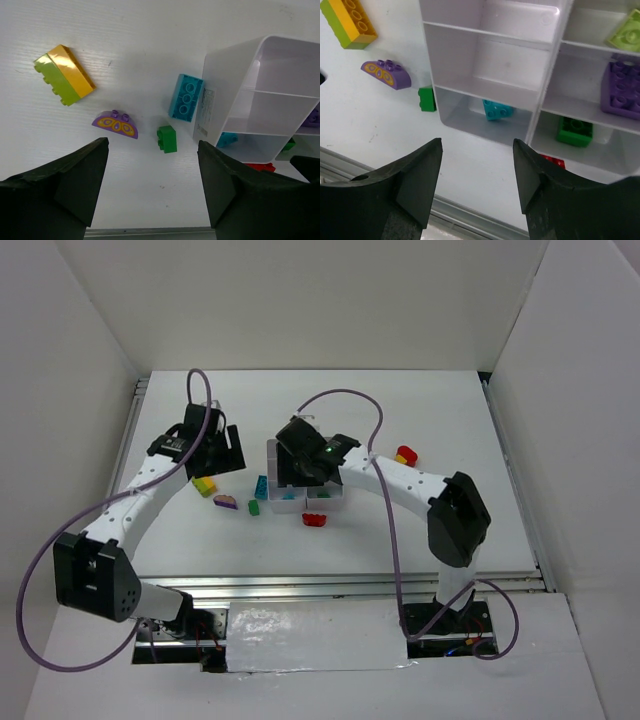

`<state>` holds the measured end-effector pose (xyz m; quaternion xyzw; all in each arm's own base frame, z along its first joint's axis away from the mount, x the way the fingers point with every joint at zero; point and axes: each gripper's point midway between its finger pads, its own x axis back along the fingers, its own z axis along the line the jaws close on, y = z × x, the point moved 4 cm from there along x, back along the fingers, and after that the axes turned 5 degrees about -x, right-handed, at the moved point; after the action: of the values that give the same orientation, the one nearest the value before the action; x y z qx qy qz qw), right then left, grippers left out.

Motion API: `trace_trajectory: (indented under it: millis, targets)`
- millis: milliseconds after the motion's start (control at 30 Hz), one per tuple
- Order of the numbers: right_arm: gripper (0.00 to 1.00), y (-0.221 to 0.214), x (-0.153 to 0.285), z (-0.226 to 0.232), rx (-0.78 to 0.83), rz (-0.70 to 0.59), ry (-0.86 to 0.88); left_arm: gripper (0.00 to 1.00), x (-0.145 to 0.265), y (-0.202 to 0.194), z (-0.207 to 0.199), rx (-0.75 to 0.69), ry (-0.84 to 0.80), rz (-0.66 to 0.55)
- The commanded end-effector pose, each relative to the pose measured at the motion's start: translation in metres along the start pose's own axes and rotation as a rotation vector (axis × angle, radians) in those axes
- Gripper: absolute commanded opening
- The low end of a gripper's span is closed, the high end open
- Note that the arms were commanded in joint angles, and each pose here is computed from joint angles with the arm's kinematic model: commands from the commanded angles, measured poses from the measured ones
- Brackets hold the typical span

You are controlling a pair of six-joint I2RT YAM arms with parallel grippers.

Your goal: Sort the legos into containers by color

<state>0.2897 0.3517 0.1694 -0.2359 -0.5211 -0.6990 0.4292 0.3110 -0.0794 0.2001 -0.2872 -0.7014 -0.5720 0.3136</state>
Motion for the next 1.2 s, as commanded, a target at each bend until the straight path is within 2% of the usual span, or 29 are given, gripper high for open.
trace_trajectory:
  millis: [0,333,533,700,900,1033,1167]
  targets:
    - [0.66,0.032,0.057,-0.003,-0.042,-0.150,0.048,0.81,-0.022,-0.001,-0.009,-0.042,-0.063,0.026]
    - [0.70,0.041,0.131,-0.031,-0.070,-0.275,0.093,0.76,-0.063,-0.012,-0.023,-0.057,-0.110,0.182]
    - [0.71,0.046,0.153,-0.044,-0.064,-0.316,0.092,0.66,-0.088,-0.016,-0.027,-0.042,-0.097,0.247]
    - [0.71,0.051,0.159,-0.052,-0.066,-0.333,0.089,0.58,-0.102,-0.018,-0.027,-0.047,-0.076,0.283]
    - [0.71,0.052,0.159,-0.058,-0.063,-0.327,0.092,0.55,-0.114,-0.021,-0.026,-0.041,-0.057,0.313]
    - [0.71,0.053,0.159,-0.061,-0.059,-0.326,0.091,0.43,-0.120,-0.025,-0.027,-0.039,-0.055,0.334]
    - [0.71,0.055,0.160,-0.064,-0.062,-0.329,0.094,0.42,-0.126,-0.032,-0.030,-0.048,-0.054,0.356]
